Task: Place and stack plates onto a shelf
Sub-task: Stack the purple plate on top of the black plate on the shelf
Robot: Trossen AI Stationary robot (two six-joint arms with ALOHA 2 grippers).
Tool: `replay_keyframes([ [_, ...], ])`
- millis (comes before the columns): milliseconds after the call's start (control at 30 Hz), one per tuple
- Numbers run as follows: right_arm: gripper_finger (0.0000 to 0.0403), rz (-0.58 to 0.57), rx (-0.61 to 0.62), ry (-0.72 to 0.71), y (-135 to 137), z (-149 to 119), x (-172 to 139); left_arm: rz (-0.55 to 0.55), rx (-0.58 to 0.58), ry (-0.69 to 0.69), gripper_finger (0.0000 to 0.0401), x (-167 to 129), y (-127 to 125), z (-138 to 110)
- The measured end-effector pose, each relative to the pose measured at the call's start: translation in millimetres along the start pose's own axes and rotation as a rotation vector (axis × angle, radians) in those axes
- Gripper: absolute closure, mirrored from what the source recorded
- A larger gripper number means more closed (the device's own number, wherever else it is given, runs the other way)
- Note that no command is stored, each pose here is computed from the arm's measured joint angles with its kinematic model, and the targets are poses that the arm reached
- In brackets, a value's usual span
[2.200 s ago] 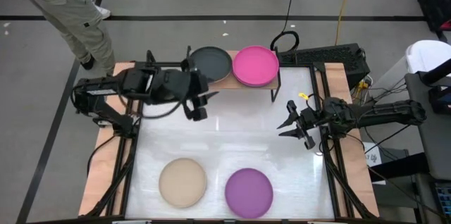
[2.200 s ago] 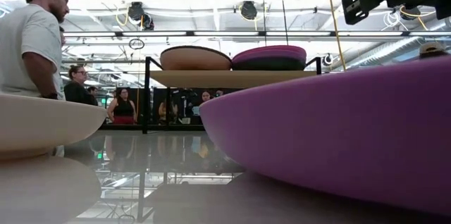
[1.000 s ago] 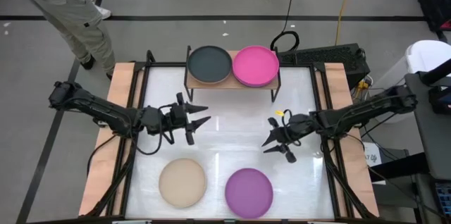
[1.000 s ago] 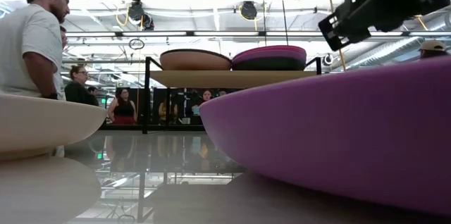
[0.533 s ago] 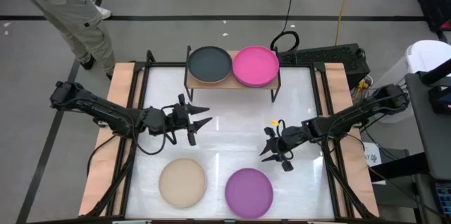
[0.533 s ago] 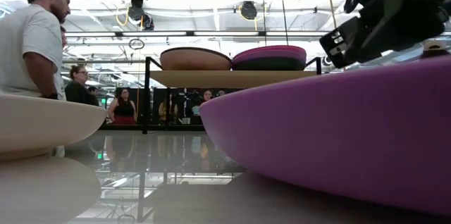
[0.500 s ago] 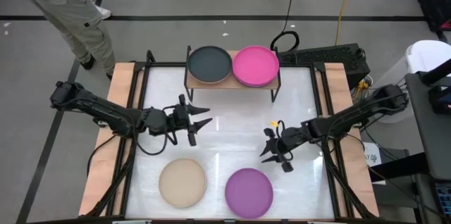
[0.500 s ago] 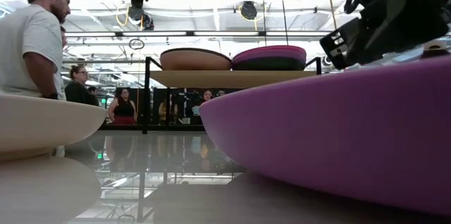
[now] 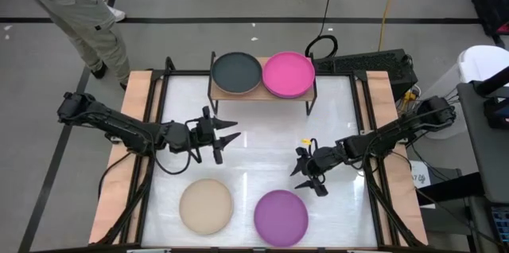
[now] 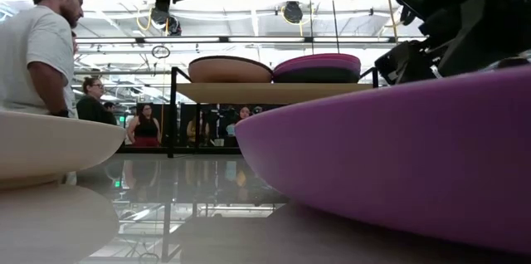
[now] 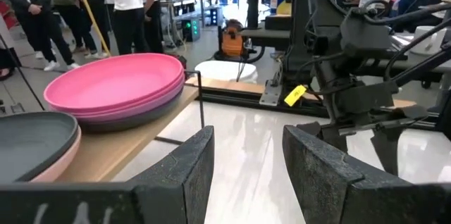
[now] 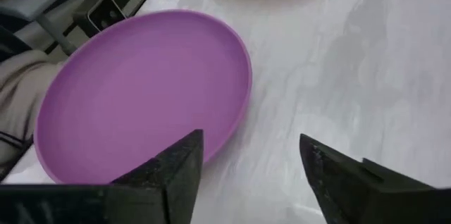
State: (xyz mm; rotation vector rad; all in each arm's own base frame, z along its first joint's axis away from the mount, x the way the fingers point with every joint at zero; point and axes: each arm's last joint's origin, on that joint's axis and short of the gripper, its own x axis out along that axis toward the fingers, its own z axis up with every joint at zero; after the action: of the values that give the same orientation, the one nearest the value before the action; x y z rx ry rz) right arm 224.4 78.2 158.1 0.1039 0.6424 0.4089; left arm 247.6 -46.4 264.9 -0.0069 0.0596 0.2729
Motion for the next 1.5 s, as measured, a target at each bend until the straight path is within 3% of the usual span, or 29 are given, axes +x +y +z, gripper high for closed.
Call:
replay_keyframes([
  [267, 0.0183, 0.019, -0.018, 0.019, 6.4, 17.8, 24.1, 0.0, -0.002, -0.01, 0.0226, 0.0, 0.0, 1.1],
  [500, 0.0183, 0.013, -0.013, 0.151, 6.8, 16.8, 61.7, -0.001, -0.009, -0.021, 0.0226, -0.1, 0.0, 2.4],
  [800, 0.0196, 0.0, -0.002, 0.225, 4.6, 12.1, 72.8, -0.001, -0.009, -0.018, 0.0226, -0.1, 0.0, 2.1],
  [1033, 0.0259, -0.001, -0.008, 0.241, 4.2, 10.6, 72.3, 0.0, -0.013, -0.024, 0.0226, -0.1, 0.0, 2.7],
  [1333, 0.039, 0.002, -0.069, 0.233, 3.9, 11.9, 71.3, 0.0, -0.018, -0.026, 0.0226, -0.1, 0.0, 2.9],
  [1500, 0.0398, -0.078, -0.093, 0.199, 2.0, 18.9, 64.3, -0.001, -0.019, -0.028, 0.0226, -0.1, 0.0, 3.2],
])
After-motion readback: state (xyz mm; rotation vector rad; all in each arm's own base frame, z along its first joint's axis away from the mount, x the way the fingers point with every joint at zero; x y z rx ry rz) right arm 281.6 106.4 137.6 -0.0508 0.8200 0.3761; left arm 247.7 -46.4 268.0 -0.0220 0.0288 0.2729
